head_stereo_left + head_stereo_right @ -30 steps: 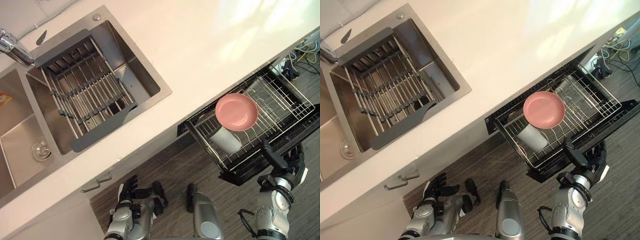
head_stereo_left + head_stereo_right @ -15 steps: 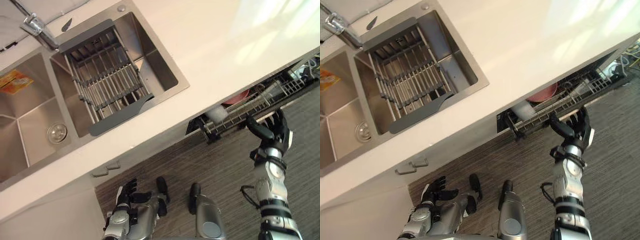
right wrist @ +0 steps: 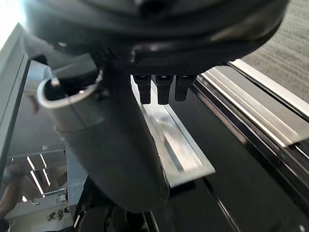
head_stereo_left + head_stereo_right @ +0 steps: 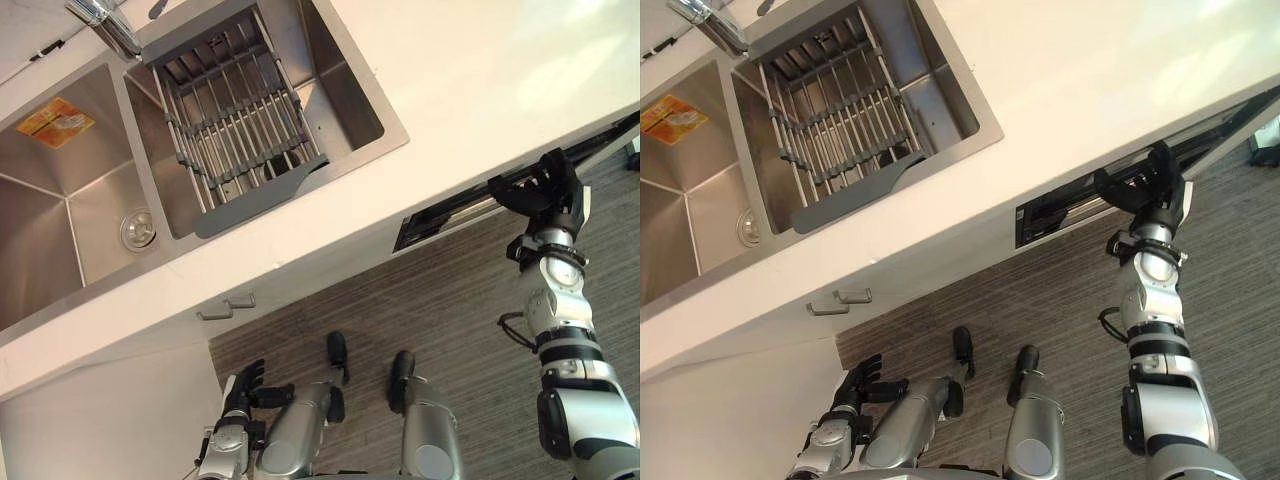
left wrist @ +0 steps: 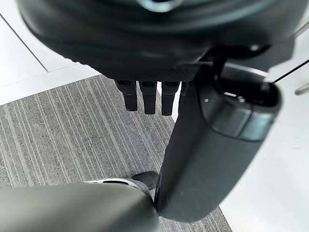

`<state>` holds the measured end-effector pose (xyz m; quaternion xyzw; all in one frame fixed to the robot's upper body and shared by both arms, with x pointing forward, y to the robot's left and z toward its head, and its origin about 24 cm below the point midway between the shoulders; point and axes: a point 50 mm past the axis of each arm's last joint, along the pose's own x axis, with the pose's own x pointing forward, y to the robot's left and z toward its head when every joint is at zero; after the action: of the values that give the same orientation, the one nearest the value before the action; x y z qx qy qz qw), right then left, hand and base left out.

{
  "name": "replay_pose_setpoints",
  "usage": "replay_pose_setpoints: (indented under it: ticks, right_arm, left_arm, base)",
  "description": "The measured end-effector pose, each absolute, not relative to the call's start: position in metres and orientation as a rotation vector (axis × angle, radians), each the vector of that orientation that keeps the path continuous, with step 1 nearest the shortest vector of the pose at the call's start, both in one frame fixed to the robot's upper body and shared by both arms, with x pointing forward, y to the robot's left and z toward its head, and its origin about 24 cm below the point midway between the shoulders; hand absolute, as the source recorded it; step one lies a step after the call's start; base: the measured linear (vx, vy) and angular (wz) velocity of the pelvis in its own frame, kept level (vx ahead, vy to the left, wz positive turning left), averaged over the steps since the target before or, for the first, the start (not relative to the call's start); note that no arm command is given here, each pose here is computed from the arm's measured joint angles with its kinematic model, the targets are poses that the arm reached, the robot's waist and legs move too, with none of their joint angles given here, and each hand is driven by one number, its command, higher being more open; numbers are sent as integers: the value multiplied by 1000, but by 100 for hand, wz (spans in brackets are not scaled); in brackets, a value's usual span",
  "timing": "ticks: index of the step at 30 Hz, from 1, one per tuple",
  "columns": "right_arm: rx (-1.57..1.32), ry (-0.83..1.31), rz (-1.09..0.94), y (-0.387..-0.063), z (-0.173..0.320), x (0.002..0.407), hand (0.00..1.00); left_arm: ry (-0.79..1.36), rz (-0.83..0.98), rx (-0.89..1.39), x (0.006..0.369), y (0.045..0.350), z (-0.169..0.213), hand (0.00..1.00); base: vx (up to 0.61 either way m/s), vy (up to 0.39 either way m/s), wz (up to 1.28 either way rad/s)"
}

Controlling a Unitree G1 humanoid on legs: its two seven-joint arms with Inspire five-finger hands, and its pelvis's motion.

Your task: Walk over to the sink, pick up the cup, carry it to the dishwasher, place the cup inside the dishwasher, then close the dishwasher door

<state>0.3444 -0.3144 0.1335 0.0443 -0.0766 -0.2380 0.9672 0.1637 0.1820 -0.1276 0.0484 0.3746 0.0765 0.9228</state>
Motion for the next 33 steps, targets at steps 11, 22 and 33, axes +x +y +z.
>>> replay_pose_setpoints:
  ticks: [11,22,33]
  right_arm:
    - [-154,-102,-406,-313,112,319,90]
    - [-289,165,-160,-265,13,247,90]
    - [-207,574,-246,-243,-83,178,90]
  left_arm:
    - [776,141,116,163,182,-128,90]
    - [819,120,179,156,191,-132,90]
    - [925,139,208,126,201,-143,90]
  base:
    - [10,-5,15]
    - [57,8,7]
    - [31,6,-10]
